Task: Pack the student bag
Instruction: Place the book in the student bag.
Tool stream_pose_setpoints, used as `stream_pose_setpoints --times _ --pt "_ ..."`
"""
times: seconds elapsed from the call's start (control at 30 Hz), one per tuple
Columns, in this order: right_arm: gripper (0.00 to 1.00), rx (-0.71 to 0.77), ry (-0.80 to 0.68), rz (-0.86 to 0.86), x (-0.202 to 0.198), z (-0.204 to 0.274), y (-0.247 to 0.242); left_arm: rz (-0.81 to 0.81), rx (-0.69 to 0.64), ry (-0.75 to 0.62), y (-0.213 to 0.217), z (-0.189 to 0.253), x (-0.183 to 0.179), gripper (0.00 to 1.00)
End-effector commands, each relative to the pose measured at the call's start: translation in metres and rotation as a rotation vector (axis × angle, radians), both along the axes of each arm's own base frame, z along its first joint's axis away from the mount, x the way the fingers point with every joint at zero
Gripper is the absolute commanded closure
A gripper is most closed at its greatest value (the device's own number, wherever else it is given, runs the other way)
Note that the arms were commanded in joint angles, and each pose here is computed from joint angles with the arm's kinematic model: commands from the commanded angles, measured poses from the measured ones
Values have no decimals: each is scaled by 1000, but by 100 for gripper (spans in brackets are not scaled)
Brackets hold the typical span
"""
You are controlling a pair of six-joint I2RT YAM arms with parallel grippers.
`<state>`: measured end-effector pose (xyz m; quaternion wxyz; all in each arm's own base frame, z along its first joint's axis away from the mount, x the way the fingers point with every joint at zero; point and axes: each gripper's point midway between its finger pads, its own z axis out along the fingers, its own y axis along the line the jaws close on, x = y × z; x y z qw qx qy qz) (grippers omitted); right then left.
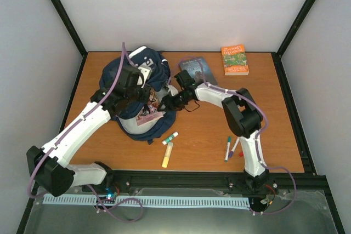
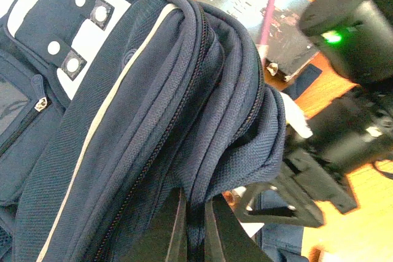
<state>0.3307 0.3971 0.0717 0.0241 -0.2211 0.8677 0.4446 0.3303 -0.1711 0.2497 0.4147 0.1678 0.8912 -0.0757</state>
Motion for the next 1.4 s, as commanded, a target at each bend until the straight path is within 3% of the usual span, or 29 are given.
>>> stream_pose_setpoints --times 0.0,0.2,0.43,0.57,0.8,0.97,1.2,1.37 --pt "43 -15 -225 10 -5 35 -20 12 -105 -158 -1 54 3 99" --pt "45 -32 -388 108 -37 52 -36 28 -110 -151 2 54 3 99" --pt "64 -102 -759 423 -73 54 -35 37 -141 -141 6 55 5 99" --pt "70 -144 -982 654 -89 54 -29 33 -158 -125 6 53 7 99" --pt "85 -247 -1289 779 -80 61 -5 33 -168 -115 6 52 9 99" --pt "84 -310 -1421 846 -73 54 16 34 -165 -113 7 50 8 99" --pt "65 -367 -1512 918 -69 33 32 30 -168 -113 6 51 8 99" --pt "60 -402 -1538 968 -63 16 39 26 -170 -109 5 51 7 99"
